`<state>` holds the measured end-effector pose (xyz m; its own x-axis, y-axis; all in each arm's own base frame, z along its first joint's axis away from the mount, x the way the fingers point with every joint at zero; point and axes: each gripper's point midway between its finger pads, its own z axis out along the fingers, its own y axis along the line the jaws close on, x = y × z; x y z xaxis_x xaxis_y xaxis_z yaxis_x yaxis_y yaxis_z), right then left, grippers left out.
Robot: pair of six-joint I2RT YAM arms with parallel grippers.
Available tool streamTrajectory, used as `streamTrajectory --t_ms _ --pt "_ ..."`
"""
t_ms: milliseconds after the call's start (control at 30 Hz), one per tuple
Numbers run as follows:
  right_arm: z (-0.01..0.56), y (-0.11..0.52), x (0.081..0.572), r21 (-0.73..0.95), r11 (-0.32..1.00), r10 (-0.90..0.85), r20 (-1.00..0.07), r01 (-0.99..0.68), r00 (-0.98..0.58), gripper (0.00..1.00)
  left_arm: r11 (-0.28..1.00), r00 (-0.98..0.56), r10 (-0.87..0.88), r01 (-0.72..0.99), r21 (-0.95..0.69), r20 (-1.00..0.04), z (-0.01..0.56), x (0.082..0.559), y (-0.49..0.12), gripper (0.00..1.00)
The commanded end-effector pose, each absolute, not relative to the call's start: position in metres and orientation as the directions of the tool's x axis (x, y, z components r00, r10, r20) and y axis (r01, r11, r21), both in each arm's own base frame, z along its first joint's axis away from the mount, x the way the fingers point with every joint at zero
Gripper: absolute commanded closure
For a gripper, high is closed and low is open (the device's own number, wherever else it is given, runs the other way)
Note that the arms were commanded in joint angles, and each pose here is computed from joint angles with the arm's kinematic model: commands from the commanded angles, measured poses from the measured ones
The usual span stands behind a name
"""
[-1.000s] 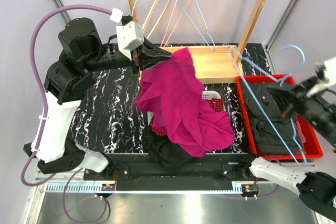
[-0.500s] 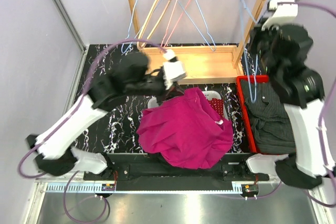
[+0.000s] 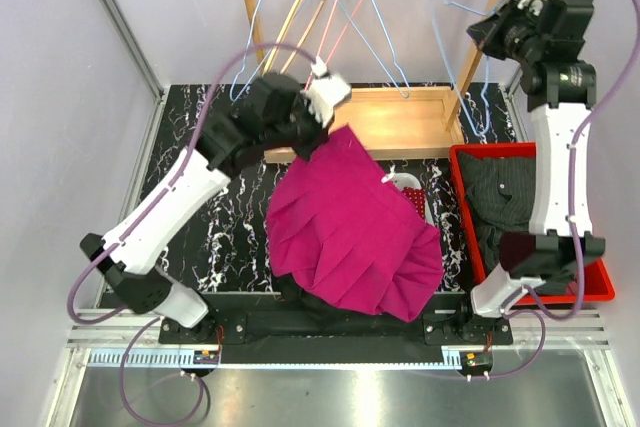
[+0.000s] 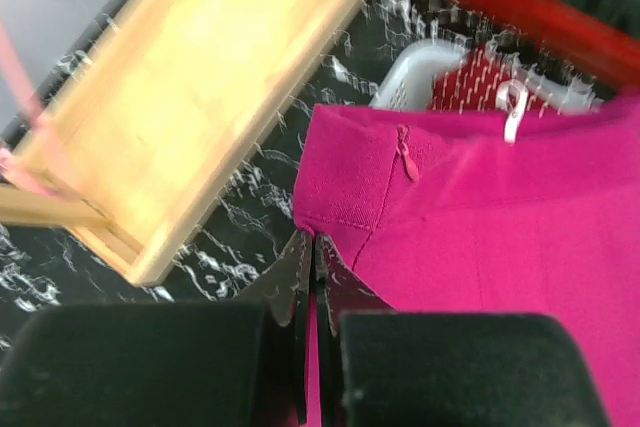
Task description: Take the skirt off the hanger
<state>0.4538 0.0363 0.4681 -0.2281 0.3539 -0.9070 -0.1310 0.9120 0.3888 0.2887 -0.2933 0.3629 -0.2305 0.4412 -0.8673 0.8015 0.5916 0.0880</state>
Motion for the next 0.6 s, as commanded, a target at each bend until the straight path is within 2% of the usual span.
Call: streamTrajectory --t_ms 0,33,67,200,567 --pt "0.532 0.074 0.45 0.412 0.832 0.384 -0.911 -0.37 -0.151 1.0 0.512 -0.181 0.522 0.848 0.137 -0.834 0.295 0.269 -0.298 1.0" --pt "0.527 0.074 0.461 0.419 0.831 0.385 -0.908 -0.367 -0.165 1.0 0.46 -0.118 0.558 0.868 0.188 -0.822 0.285 0.258 -0.304 1.0" --pt "0.528 0.075 0.463 0.42 0.826 0.384 -0.907 -0.376 -0.17 1.0 0.431 -0.122 0.599 0.882 0.19 -0.791 0.258 0.245 -0.299 1.0" --pt "0.544 0.081 0.473 0.42 0.805 0.397 -0.906 -0.419 -0.146 1.0 0.366 -0.147 0.657 0.919 0.143 -0.739 0.211 0.217 -0.306 1.0" --pt "0.516 0.088 0.514 0.389 0.831 0.356 -0.921 -0.398 -0.157 1.0 0.291 -0.154 0.788 0.947 0.139 -0.597 0.124 0.2 -0.32 1.0"
